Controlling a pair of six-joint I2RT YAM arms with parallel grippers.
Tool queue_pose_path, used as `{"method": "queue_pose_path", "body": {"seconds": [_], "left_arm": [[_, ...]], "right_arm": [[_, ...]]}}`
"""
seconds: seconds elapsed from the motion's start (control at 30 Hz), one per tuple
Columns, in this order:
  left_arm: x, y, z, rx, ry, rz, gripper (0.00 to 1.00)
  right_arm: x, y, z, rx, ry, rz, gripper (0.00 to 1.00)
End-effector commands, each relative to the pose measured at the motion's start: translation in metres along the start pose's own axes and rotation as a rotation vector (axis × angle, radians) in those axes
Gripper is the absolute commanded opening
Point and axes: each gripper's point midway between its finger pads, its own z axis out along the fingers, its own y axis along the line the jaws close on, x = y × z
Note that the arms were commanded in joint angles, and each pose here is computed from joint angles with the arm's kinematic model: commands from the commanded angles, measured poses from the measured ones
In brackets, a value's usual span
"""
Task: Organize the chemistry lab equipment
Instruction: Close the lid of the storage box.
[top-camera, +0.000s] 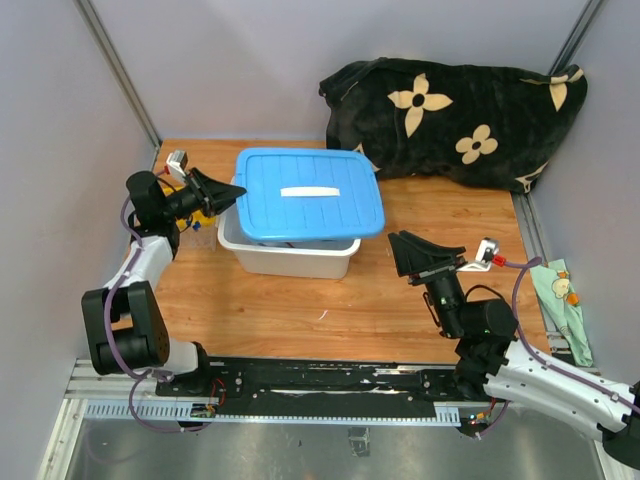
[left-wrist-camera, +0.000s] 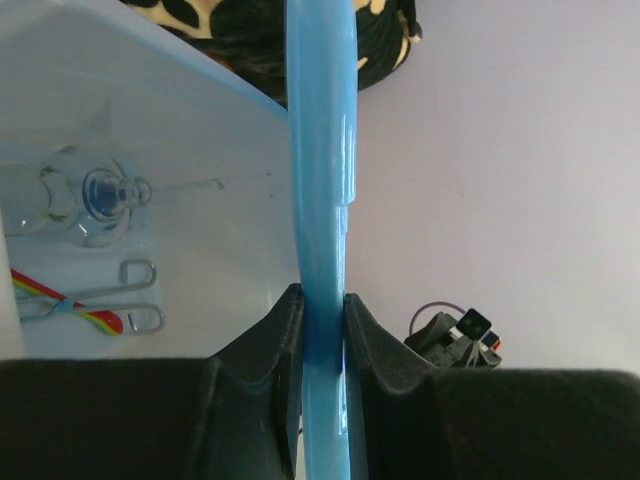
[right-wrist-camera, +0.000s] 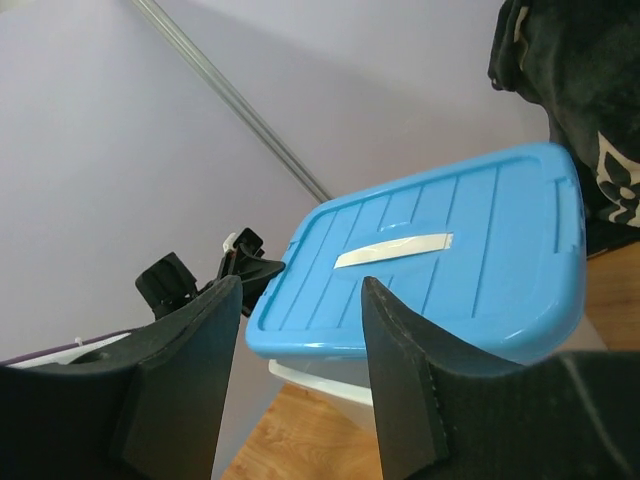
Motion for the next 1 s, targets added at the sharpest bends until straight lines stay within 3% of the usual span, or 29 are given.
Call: {"method": "queue_pose_path", "body": {"seconds": [0.0,0.53,0.77,0.87,0.97], "left_arm": [[-0.012,0.012,0.001,-0.069,0.003,0.040,0.00],[-0.038,0.023,-0.006,-0.147,0.019,0.059,0.00],[-0.024,0.032,-0.010,-0.152,0.016,0.046,0.00],[-0.024,0.032,-0.010,-0.149,0.016,0.042,0.00],[-0.027,0.029,-0.009,-0.144,0.011,0.049,0.00]], "right_arm": [[0.005,-0.010,-0.005,0.028,0.004,-0.033,0.53],[0.012,-0.020,-0.006,0.073,0.046,-0.090,0.52],[0.014,-0.043,0.012,0.259,0.095,-0.267,0.67],[0.015,-0.050,0.030,0.326,0.231,-0.404,0.71],[0.005,-0.073,0.048,0.432,0.413,-0.386,0.70]]}}
